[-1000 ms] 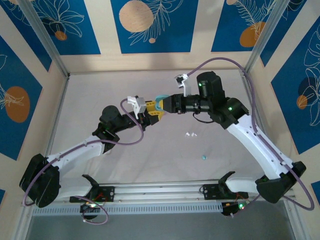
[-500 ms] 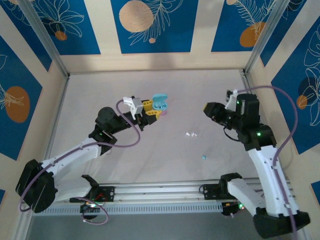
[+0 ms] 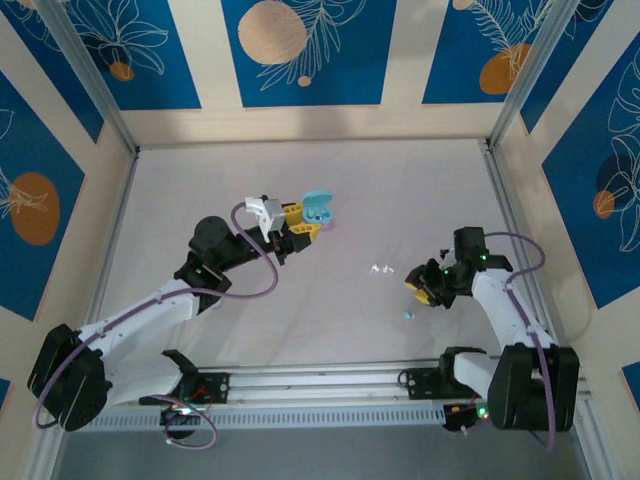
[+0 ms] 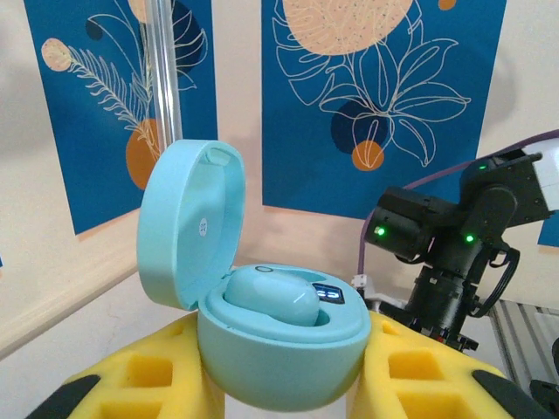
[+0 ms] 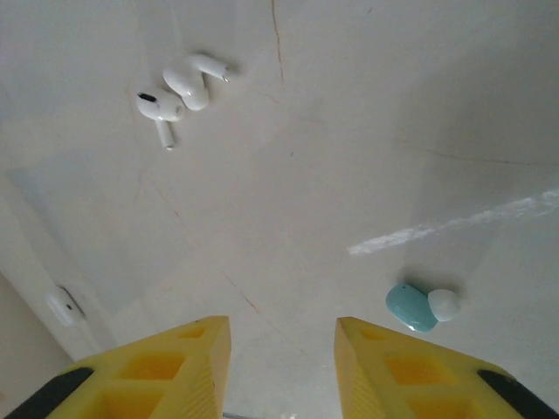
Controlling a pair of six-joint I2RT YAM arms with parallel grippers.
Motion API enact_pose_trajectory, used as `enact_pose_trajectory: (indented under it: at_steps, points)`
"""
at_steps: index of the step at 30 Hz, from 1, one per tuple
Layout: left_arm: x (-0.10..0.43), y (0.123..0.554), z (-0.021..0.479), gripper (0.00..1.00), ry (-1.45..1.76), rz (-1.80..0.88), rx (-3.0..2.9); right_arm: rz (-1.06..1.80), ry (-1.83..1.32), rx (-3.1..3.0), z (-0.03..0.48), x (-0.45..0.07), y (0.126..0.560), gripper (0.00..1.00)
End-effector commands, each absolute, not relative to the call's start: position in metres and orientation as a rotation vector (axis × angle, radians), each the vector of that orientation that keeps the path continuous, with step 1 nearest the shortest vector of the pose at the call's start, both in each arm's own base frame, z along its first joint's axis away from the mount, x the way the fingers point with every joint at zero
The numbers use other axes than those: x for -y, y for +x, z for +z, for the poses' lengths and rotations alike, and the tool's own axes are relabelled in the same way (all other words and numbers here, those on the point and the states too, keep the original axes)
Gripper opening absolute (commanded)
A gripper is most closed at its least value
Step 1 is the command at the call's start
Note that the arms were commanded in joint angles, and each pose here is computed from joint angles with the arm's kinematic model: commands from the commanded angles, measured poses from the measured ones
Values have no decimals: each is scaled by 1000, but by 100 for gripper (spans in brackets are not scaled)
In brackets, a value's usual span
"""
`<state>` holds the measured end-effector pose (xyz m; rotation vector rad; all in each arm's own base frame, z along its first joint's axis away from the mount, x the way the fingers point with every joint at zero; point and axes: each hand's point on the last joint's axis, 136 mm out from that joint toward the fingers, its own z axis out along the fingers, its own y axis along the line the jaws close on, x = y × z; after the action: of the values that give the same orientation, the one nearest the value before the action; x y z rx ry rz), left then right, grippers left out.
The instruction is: Insert wireless bluetooth earbuds into charging case
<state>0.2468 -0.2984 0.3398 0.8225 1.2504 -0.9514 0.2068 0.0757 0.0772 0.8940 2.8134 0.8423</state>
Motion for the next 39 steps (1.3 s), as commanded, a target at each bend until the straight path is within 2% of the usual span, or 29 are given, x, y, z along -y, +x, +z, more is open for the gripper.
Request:
enact_pose_trajectory:
  at_steps: [1,4,10,17,39]
  points:
    - [302,243,352,30,832,-955,-1205,741,819,-2887,73,-75,212,38]
    - [303,244,354,30,834,-962,-1201,668,827,-2940,59,-72,214,39]
    - [302,243,351,30,832,-955,-1212,668,866,-2962,38,-73,212,44]
    - [302,245,350,30,831,-953,-1216,672,907,-2999,25,-76,202,45]
    - [303,246,346,30,833,-948,-1218,462,924,-3087,21,-83,174,45]
